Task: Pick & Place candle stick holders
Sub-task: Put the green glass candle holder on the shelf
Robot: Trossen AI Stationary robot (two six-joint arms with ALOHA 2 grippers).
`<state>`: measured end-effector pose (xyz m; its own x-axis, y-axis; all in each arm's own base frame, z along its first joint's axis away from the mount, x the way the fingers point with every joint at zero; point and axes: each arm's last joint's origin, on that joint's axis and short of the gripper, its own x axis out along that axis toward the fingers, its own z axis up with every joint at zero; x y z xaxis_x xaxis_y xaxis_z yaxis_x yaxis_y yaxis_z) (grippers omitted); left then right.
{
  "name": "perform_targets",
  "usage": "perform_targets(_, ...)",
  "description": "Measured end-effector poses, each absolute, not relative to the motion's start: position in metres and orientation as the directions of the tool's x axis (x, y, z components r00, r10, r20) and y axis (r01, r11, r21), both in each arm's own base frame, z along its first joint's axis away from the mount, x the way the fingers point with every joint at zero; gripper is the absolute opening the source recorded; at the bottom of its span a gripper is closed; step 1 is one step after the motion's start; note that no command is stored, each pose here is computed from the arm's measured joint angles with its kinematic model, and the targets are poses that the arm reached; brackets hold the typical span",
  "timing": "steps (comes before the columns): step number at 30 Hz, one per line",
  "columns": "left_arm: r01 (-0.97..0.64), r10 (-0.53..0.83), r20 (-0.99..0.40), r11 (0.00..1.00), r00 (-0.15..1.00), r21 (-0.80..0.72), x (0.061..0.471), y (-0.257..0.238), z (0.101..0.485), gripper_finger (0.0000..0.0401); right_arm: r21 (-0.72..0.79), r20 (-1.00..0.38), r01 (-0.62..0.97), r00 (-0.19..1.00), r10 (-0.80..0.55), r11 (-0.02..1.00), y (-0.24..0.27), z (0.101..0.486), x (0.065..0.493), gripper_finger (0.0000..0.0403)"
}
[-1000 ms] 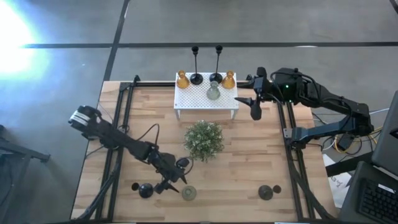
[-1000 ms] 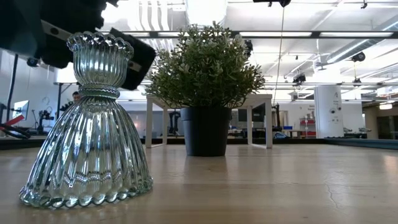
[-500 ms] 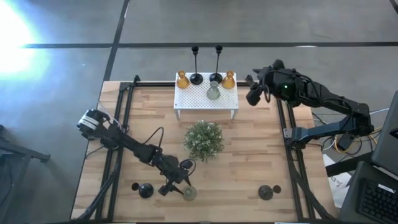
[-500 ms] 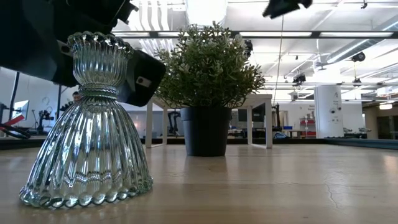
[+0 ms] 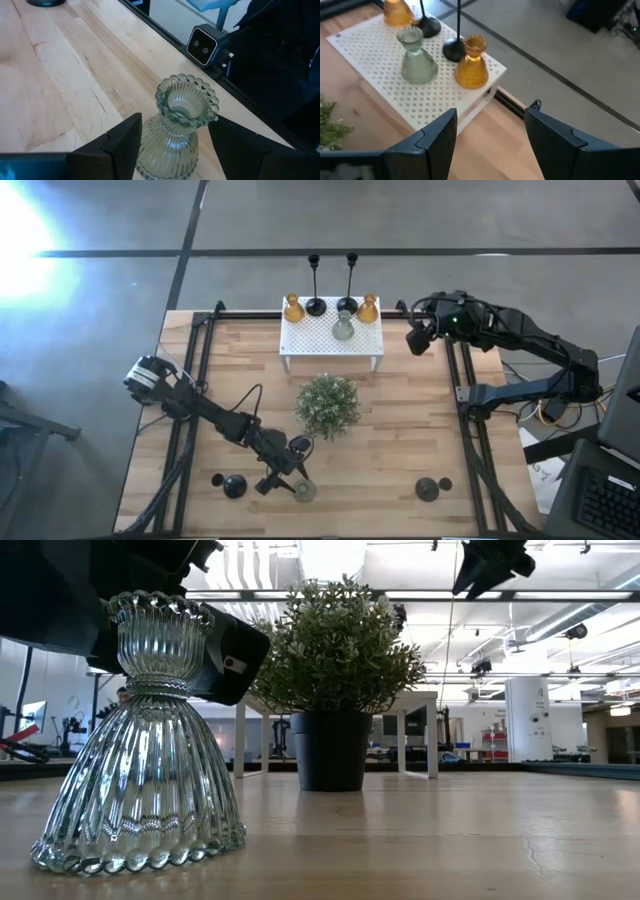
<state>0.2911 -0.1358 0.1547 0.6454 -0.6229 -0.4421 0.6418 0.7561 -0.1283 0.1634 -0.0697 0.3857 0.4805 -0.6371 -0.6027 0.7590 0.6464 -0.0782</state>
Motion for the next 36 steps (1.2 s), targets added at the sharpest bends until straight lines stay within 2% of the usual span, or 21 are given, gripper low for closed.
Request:
perform_targets(9,0.669,-0.659,-0.391,0.731,0.643,-0.132,0.296,-0.141,0.149,0.0208,-0.083,-0.606,0.758,0.477,-0.637,0.647,-0.07,0.385,0.163,0.0224)
perform_targets(19,0.717,-0.701,-0.383,0.686,0.602,-0.128,0.313,-0.15,0.143,0.0205,-0.081,-0.606,0.758,0.478,-0.636,0.647,-0.07,0.385,0.163,0.0224)
perform_targets(25,0.73,-0.701,-0.383,0.677,0.602,-0.095,0.312,-0.15,0.143,0.0161,-0.083,-0.606,0.757,0.478,-0.636,0.648,-0.07,0.385,0.163,0.0224)
perform_targets(36,0.711,-0.69,-0.436,0.688,0.577,-0.148,0.301,-0.145,0.16,0.0161,-0.083,-0.606,0.757,0.478,-0.636,0.648,-0.07,0.385,0.163,0.0224)
